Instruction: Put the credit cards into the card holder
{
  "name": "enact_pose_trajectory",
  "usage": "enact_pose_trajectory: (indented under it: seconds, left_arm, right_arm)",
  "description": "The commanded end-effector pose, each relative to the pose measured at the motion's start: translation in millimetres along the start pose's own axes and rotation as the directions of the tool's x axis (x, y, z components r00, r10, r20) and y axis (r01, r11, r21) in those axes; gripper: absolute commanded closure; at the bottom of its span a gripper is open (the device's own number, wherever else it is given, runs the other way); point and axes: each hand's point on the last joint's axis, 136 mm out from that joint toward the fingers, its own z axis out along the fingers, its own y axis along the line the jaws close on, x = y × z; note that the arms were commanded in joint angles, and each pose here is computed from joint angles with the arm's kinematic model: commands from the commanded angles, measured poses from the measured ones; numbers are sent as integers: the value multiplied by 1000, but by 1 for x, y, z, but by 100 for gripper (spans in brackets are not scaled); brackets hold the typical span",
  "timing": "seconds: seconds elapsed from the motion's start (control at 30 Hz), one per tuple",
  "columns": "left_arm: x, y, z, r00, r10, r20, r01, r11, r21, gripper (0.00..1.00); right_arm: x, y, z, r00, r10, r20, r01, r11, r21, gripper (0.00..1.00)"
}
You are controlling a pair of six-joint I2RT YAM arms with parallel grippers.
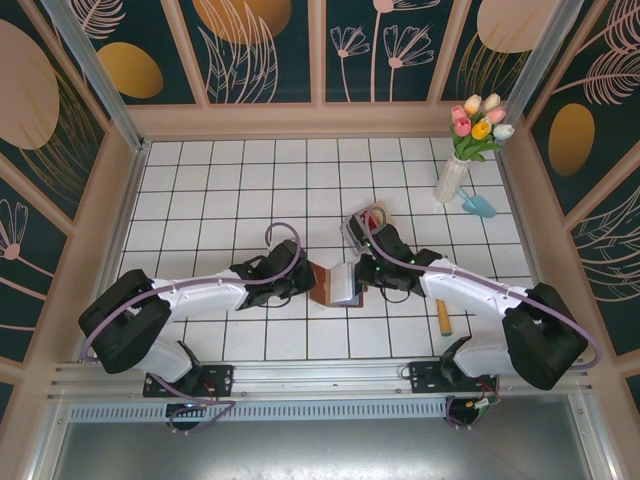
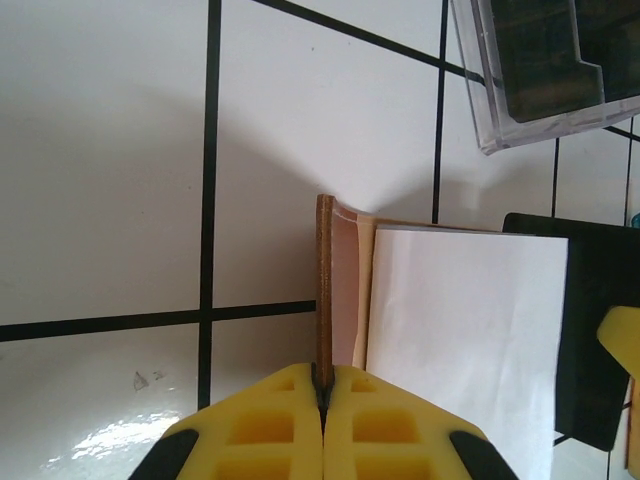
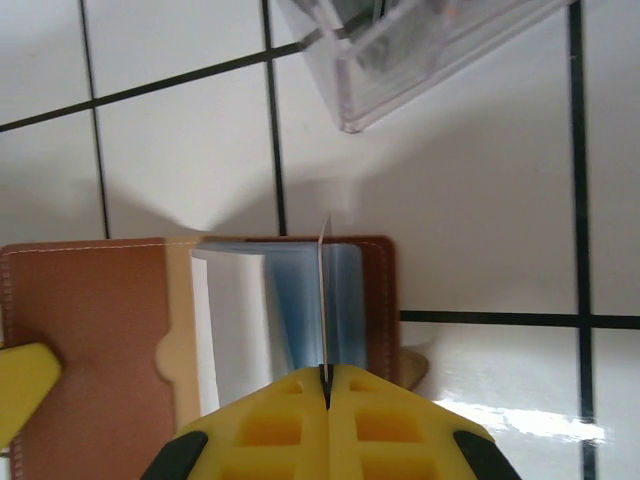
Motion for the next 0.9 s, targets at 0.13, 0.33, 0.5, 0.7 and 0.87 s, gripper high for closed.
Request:
enact_pose_trajectory:
  seconds: [0.13, 0.33, 0.5, 0.7, 0.87]
  left_arm:
    - [3, 10, 6, 1000, -28, 2, 28, 1000, -11, 98]
    - [2, 9, 5, 999, -31, 10, 31, 1000, -2, 98]
    - [4, 12, 9, 999, -46, 6, 46, 999, 1, 98]
    - [4, 0, 13, 996, -93, 6, 92, 992, 81, 99]
    - [6, 4, 15, 990, -139, 8, 138, 985, 101, 97]
  right_arm:
    - [-14, 41, -15, 1000, 3, 30, 2, 986, -166, 100]
    - [-22, 20, -19, 998, 23, 66, -21, 999, -29, 100]
    - [-16, 60, -22, 999, -37, 19, 41, 969, -242, 99]
    - [0, 80, -1, 997, -42, -69, 18, 950, -310, 99]
    - [4, 60, 21, 997, 17, -75, -33, 975, -219, 99]
